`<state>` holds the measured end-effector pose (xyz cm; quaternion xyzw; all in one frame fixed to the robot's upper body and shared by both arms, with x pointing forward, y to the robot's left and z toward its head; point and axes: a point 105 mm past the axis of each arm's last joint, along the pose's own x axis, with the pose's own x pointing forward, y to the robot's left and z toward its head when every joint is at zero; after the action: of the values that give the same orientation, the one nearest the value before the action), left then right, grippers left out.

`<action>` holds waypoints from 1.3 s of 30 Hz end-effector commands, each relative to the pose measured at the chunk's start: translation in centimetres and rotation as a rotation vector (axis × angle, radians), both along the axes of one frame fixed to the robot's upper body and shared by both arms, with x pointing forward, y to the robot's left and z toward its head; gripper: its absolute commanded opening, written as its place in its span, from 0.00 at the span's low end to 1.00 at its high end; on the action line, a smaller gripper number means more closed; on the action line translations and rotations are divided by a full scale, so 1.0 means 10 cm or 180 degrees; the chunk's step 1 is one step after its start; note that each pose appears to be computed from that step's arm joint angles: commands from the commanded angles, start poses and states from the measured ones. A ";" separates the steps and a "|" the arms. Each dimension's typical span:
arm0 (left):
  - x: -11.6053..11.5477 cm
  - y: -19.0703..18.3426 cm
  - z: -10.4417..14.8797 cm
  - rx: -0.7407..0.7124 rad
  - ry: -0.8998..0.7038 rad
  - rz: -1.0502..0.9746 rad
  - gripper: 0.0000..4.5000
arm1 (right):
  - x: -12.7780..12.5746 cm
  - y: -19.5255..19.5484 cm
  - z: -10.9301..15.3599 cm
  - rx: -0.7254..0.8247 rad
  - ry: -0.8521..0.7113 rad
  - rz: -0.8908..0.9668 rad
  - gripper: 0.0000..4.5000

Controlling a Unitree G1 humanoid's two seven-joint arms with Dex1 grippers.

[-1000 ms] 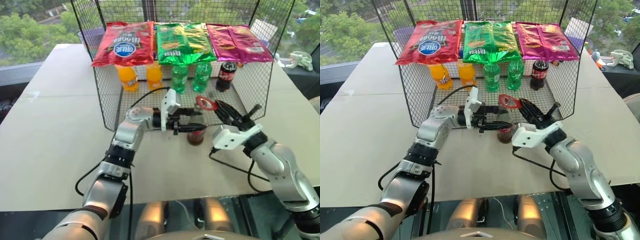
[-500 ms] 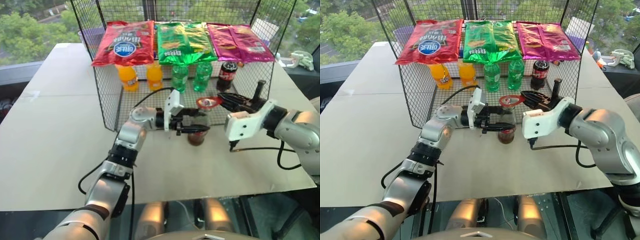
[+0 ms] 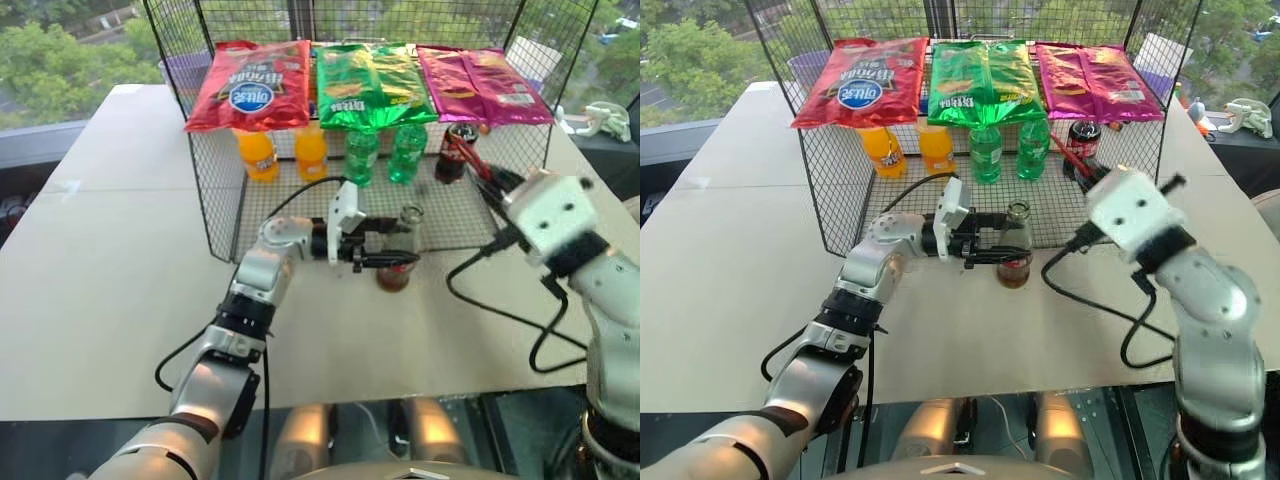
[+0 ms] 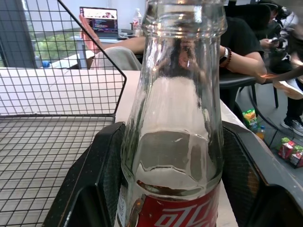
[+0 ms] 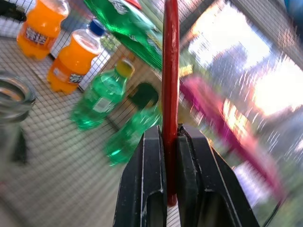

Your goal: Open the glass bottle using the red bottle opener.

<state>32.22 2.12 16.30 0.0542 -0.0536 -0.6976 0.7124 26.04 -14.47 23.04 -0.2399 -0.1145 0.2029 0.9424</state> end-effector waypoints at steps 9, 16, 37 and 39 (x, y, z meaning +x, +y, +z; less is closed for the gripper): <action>-0.04 0.00 0.06 -0.0171 -0.0160 0.0145 0.51 | -0.20 0.23 -0.96 0.2083 0.1916 0.0124 0.00; -0.04 0.01 0.08 -0.0151 -0.0172 0.0175 0.51 | -0.04 0.12 -1.15 0.2333 0.2285 0.0076 0.00; -0.08 0.01 0.11 -0.0167 -0.0165 0.0103 0.51 | -0.10 -0.29 -1.08 0.1605 0.2094 -0.0197 1.00; -0.09 0.02 0.13 -0.0173 -0.0161 0.0097 0.51 | -0.13 -0.28 -1.01 0.1497 0.1968 -0.0130 1.00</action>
<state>31.85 2.59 16.32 0.0493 -0.0657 -0.6778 0.7306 24.95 -17.89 11.02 0.0791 0.1797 0.1981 0.9603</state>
